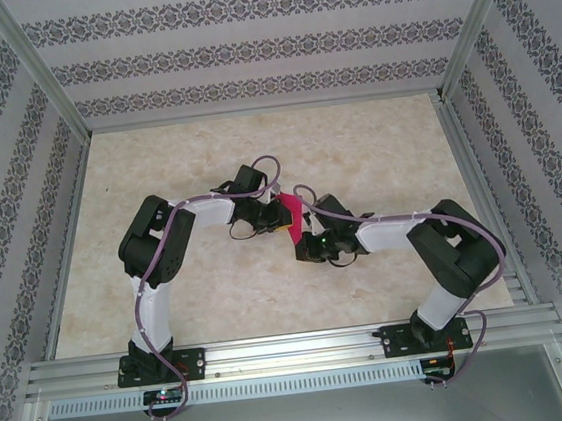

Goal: Fold a paper plane with a square sheet of paper (pick it up from the middle)

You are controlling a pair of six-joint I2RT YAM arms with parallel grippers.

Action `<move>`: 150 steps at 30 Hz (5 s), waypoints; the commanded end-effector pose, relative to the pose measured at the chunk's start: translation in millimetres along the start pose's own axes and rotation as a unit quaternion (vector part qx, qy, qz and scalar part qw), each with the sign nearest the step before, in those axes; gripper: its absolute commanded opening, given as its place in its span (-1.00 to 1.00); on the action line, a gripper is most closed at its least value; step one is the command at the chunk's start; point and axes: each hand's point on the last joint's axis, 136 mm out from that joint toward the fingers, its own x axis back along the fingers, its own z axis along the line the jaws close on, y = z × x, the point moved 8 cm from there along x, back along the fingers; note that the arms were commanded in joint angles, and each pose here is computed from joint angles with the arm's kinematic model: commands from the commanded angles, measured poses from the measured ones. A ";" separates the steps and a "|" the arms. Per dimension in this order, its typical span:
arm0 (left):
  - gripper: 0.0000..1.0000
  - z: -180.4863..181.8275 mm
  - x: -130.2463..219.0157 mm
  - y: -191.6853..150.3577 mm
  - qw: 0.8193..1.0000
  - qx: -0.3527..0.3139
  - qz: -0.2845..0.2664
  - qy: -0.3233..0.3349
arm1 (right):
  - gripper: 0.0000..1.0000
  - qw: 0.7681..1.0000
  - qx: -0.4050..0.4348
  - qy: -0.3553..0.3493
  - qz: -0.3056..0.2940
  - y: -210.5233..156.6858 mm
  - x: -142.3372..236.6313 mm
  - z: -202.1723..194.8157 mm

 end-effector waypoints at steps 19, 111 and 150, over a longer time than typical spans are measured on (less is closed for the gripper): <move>-0.68 18.6 -5.1 -13.5 0.998 0.023 0.027 0.044 | -0.85 0.999 -0.014 0.006 -0.047 44.2 -5.2 10.6; -0.50 -20.3 71.9 82.3 0.977 -0.168 -0.127 0.024 | -0.84 0.984 -0.071 -0.117 0.116 -35.1 0.8 -68.5; -0.78 8.0 -17.1 3.8 0.985 -0.157 -0.027 0.070 | -0.95 0.969 -0.090 -0.194 0.126 -43.8 1.8 -88.6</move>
